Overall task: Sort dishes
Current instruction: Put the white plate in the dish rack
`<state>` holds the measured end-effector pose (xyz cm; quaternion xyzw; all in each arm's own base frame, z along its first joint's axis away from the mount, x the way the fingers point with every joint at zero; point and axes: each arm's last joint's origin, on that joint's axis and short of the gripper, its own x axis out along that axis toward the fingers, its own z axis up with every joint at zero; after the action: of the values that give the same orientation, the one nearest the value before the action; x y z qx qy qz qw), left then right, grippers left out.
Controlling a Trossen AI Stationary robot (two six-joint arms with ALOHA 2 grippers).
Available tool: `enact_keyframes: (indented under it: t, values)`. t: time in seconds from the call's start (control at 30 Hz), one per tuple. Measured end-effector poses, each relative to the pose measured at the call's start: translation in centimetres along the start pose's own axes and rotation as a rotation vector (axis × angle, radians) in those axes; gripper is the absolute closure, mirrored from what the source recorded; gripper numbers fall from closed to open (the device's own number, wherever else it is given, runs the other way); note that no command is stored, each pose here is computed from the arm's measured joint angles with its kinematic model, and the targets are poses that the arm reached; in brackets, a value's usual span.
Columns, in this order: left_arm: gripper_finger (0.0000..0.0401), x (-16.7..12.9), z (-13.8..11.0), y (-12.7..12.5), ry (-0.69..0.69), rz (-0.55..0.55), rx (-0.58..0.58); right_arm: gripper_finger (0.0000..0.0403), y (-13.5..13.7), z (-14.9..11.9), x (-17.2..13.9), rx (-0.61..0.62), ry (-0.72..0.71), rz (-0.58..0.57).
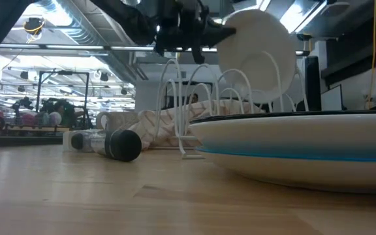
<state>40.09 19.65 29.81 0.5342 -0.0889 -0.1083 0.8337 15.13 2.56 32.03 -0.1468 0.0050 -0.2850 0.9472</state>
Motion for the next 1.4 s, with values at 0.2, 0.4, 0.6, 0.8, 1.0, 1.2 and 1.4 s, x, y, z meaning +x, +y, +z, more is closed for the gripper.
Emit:
enact_keyframes:
  t: [0.2,0.4,0.6,0.8,1.0,1.2,1.4]
  values:
    - [0.0401,0.4,-1.3,-1.4,0.019,-0.031,-0.02,0.0329,0.8,-0.8,0.5,-0.068,0.072,-0.034]
    - [0.0401,0.5,-1.9,-2.2,0.038,-0.068,-0.037,0.0329,1.7,-1.3,1.0,-0.109,0.101,-0.023]
    - [0.0395,0.6,-2.0,-2.8,0.055,-0.098,-0.003,0.0329,2.2,-1.6,1.3,-0.13,0.116,-0.017]
    - [0.038,1.2,-1.4,-3.2,0.084,-0.113,0.047,0.0329,2.1,-1.6,1.3,-0.128,0.114,-0.017]
    - [0.0376,1.9,-0.7,-3.5,0.09,-0.115,0.08,0.0329,2.1,-1.6,1.3,-0.127,0.113,-0.018]
    - [0.0375,2.3,-0.3,-3.8,0.099,-0.118,0.049,0.0329,2.1,-1.6,1.3,-0.126,0.113,-0.018]
    - [0.0375,2.3,-0.4,-3.8,0.098,-0.119,0.062,0.0329,2.1,-1.6,1.3,-0.129,0.115,-0.017]
